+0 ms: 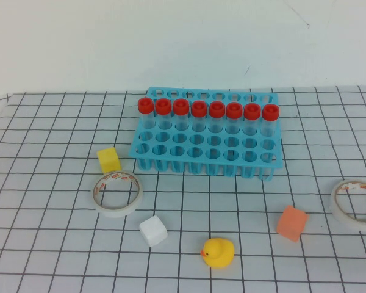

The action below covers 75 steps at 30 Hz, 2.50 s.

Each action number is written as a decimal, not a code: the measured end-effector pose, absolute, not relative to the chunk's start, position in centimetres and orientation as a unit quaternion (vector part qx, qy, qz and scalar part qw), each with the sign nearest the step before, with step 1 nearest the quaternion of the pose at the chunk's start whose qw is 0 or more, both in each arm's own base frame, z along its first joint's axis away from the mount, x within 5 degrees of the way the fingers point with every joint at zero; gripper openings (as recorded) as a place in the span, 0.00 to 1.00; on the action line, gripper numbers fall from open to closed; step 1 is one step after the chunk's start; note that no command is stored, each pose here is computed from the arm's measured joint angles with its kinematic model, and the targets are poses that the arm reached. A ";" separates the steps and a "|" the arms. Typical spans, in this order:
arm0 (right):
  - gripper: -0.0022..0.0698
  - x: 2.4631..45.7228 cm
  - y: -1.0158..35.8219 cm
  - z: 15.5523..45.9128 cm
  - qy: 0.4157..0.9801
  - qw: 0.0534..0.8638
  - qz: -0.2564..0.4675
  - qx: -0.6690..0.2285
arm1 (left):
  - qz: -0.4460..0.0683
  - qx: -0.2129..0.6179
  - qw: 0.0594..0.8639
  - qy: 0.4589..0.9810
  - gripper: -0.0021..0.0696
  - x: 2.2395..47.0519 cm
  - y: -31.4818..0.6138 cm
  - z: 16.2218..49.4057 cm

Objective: Place the test tubes

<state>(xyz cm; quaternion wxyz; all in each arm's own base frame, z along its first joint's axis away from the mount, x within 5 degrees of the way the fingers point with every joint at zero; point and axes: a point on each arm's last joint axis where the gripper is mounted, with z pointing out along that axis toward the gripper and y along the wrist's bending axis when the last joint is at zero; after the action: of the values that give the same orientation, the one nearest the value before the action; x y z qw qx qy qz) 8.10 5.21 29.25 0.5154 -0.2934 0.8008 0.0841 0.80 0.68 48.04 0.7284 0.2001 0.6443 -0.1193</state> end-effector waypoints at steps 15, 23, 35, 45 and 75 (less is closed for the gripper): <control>0.03 8.1 5.2 29.3 0.801 0.515 0.084 -0.293 | -0.160 0.252 0.628 0.718 0.03 7.5 -5.0 33.7; 0.03 8.1 5.2 29.3 0.801 0.515 0.084 -0.293 | -0.150 0.263 0.580 0.757 0.03 8.0 -5.3 28.7; 0.03 8.1 5.2 29.2 0.801 0.515 0.084 -0.293 | -0.099 0.080 0.727 0.675 0.03 6.6 -1.7 26.6; 0.03 8.1 5.2 29.2 0.801 0.515 0.084 -0.293 | -0.032 -0.011 0.701 0.713 0.03 5.7 -0.2 19.9; 0.03 8.1 5.2 29.2 0.802 0.514 0.083 -0.293 | -0.029 -0.007 0.606 0.795 0.03 5.3 -0.3 17.7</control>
<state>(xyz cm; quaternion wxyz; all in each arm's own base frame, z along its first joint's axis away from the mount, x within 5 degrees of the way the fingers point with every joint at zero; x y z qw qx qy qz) 8.09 5.19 29.23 0.5143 -0.2932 0.8017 0.0831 5.29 -0.32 17.66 0.6060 -0.0066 0.7949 -0.0290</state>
